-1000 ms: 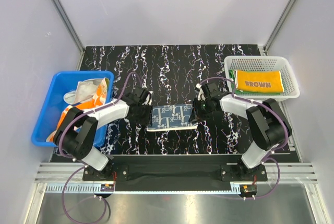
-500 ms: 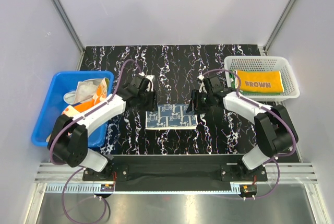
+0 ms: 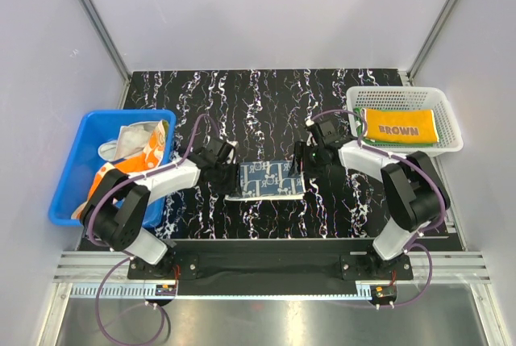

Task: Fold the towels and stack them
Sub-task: Neatly place the folded towel into the bin

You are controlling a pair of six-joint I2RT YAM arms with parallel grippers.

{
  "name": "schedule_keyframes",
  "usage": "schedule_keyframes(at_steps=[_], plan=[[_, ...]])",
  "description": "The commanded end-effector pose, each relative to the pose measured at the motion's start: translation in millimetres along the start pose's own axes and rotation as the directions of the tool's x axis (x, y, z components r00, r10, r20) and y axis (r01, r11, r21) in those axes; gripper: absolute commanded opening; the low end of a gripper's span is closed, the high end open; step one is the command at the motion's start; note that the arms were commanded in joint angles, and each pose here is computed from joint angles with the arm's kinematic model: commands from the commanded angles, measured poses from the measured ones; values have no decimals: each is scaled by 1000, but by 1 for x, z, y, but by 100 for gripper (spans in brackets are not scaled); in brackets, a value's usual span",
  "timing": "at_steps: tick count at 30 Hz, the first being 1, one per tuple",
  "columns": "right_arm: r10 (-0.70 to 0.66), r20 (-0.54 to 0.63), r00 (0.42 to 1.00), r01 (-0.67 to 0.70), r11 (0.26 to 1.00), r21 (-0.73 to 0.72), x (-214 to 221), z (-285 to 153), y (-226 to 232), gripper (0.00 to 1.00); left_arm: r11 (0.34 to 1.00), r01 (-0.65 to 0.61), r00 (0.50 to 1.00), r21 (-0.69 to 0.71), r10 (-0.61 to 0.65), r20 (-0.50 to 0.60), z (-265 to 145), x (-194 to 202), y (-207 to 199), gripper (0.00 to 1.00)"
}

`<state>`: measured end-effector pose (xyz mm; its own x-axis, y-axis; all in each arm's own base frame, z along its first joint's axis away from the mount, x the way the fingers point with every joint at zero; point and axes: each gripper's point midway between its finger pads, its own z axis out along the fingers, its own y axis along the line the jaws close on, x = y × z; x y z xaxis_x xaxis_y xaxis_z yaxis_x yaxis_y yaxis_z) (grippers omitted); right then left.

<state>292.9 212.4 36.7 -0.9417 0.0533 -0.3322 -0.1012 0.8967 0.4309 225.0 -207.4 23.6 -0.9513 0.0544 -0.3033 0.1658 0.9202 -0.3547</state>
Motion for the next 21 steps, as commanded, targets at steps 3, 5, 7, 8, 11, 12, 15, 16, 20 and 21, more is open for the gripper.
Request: schedule_keyframes(at_steps=[3,5,7,8,11,12,15,16,20,21], plan=[[0,-43,999,-1,1000,-29,16,16,-6,62,998,8,999,-61,-6,44,4,-8,11,38],[10,-56,998,-12,1000,-24,27,18,-11,60,998,13,999,-66,-9,52,3,-8,12,38],[22,-70,997,-25,999,-38,35,20,-11,56,997,19,999,-80,-15,51,3,-6,16,38],[27,-72,997,-30,999,-39,36,22,-12,56,996,19,999,-83,-15,50,3,-5,16,38],[34,-86,996,-38,998,-45,43,24,-14,50,995,30,999,-98,-25,48,2,-4,19,38],[35,-85,996,-40,998,-53,43,23,-13,48,995,29,999,-97,-24,45,3,-3,19,38],[34,-83,996,-39,998,-55,44,23,-13,38,993,43,998,-112,-38,52,0,-4,21,38],[30,-81,996,-35,998,-57,44,22,-13,34,992,48,998,-113,-42,56,-1,-4,21,38],[23,-85,996,-28,998,-65,45,19,-13,6,990,55,996,-133,-45,76,-7,-11,22,37],[19,-77,997,-23,998,-58,42,17,-14,0,988,50,997,-147,-40,69,-11,-10,23,37]])
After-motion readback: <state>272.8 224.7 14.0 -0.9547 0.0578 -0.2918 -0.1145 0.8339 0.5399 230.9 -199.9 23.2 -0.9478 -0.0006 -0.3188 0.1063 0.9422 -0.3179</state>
